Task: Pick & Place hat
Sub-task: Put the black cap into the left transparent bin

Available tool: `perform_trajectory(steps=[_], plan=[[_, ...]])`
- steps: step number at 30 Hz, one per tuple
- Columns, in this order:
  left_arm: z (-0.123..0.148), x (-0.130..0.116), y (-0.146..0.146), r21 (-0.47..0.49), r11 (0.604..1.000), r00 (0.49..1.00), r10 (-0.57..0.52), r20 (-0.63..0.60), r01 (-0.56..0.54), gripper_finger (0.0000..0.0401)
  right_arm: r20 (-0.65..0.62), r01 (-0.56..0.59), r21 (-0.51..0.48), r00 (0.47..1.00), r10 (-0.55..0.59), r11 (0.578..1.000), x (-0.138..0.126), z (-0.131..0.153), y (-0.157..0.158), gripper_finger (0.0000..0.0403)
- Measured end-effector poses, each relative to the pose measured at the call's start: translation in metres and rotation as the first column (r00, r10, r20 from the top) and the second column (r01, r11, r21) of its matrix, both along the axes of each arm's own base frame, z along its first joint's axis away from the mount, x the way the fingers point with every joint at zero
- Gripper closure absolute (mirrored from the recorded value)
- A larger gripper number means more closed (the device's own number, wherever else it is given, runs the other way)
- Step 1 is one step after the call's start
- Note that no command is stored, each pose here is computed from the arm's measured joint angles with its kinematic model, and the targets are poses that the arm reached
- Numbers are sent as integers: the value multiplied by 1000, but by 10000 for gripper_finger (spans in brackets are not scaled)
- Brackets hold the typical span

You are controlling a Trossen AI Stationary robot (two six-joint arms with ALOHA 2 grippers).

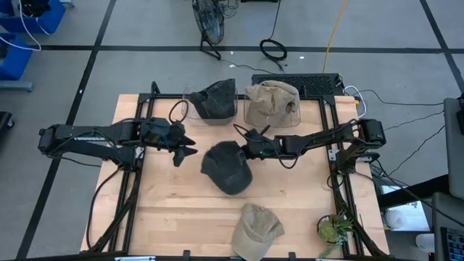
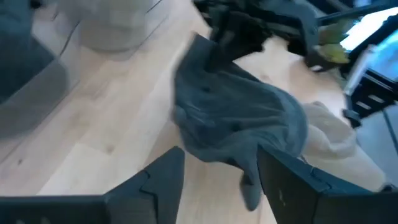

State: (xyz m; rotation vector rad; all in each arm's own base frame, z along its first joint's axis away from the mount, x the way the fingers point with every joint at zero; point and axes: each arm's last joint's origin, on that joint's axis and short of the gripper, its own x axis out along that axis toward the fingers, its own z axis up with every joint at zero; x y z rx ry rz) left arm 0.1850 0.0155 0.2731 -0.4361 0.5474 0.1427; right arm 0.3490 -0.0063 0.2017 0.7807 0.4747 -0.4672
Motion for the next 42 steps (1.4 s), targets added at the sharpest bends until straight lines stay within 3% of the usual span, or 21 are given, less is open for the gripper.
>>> perform_trajectory(steps=[9, 14, 19, 22, 27, 33, 37, 42], plan=[[19, -51, -3, 108, 994, 998, 10, 58, -17, 218, 139, 177, -179, 978, -154, 968, 19, 50, -11, 391], [19, -71, -5, 118, 993, 992, 17, 127, -32, 230, 175, 260, -292, 961, -216, 920, 24, 69, -29, 391], [6, -77, -4, 91, 993, 991, 60, 118, -71, 235, 288, 341, -412, 928, -234, 845, 35, 78, -56, 391], [1, -76, -4, 66, 994, 991, 85, 104, -92, 235, 338, 382, -480, 911, -236, 789, 42, 74, -77, 391], [0, -75, -2, 63, 983, 980, 167, 108, -175, 235, 311, 394, -603, 917, -250, 694, 49, 54, -109, 390], [8, -73, 3, 108, 943, 934, 289, 210, -316, 235, 333, 415, -715, 910, -249, 562, 55, 32, -139, 389], [12, -72, 3, 117, 935, 921, 298, 252, -334, 235, 415, 423, -721, 898, -146, 549, 56, 22, -155, 389], [13, -72, 4, 95, 922, 904, 340, 258, -374, 235, 486, 482, -707, 863, -139, 518, 55, 12, -168, 389]])
